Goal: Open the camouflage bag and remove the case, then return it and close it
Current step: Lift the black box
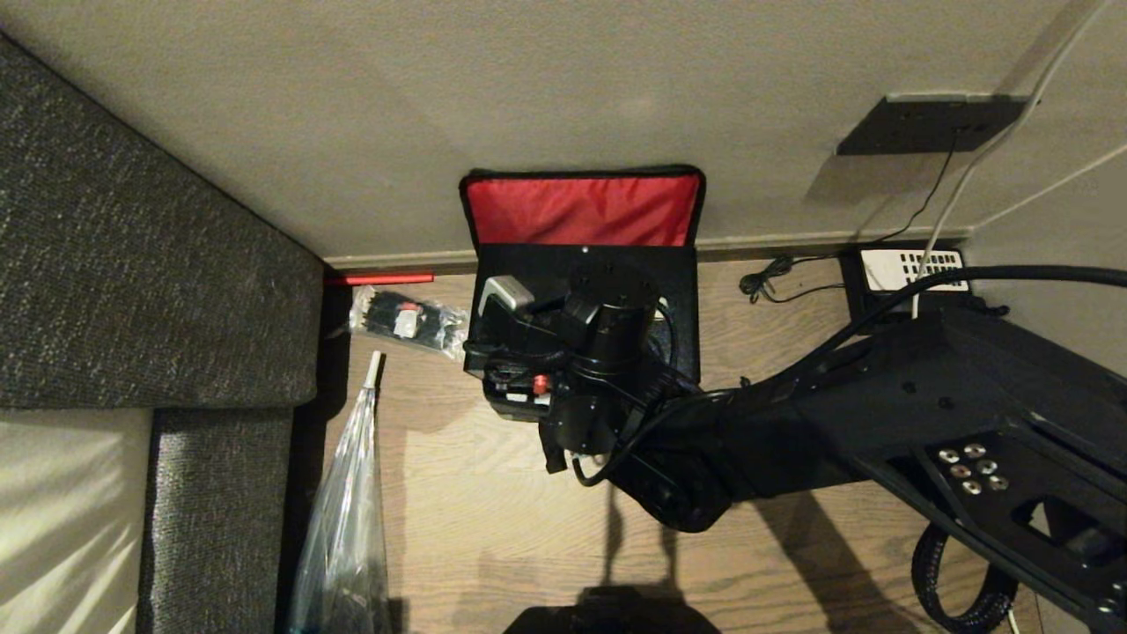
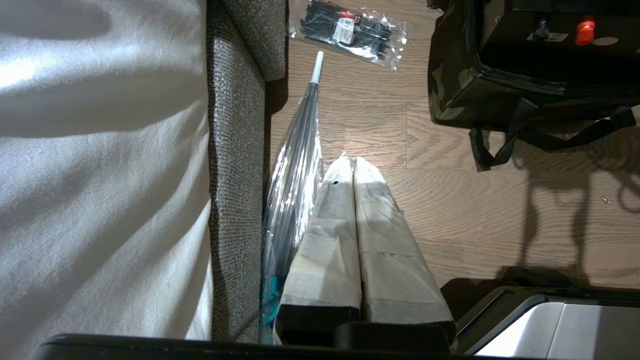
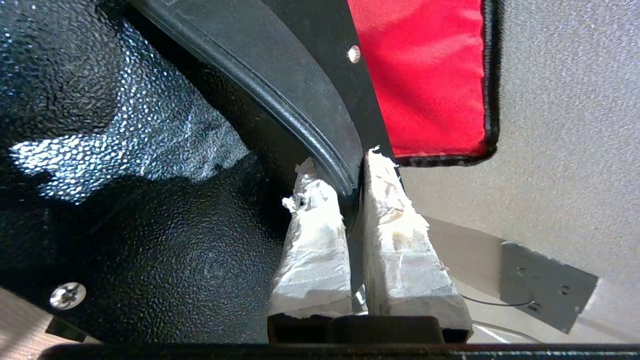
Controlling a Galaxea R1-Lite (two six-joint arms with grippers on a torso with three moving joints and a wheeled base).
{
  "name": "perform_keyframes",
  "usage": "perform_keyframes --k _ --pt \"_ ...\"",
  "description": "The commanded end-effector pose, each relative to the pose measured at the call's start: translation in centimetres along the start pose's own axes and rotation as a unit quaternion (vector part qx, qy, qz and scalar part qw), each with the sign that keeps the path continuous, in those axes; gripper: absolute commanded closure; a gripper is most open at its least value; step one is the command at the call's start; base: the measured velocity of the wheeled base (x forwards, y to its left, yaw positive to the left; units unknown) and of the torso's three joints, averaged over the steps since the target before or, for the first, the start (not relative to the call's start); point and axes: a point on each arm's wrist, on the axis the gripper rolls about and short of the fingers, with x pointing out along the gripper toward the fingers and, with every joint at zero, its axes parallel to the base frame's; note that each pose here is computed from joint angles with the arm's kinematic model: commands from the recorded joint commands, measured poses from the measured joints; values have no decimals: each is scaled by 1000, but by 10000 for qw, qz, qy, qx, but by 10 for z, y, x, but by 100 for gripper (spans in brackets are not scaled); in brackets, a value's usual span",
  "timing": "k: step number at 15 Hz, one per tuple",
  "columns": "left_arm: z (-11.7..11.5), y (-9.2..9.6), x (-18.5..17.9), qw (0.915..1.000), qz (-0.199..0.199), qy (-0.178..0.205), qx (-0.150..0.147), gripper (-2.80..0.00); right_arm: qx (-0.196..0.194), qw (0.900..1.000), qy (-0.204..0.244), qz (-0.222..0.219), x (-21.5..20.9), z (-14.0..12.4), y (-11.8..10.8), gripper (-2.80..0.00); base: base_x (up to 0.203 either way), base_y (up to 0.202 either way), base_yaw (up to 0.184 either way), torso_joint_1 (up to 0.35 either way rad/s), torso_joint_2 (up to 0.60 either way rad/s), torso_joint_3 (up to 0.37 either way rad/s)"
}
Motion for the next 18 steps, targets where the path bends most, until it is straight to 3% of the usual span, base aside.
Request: perform_keyframes --k 1,18 --pt "0 0 0 10000 3 6 -4 0 29 10000 16 -51 -1 1 -9 0 0 0 0 0 0 0" --pt "0 0 0 10000 3 6 -4 0 5 10000 -3 -81 -13 0 -44 0 0 0 0 0 0 0"
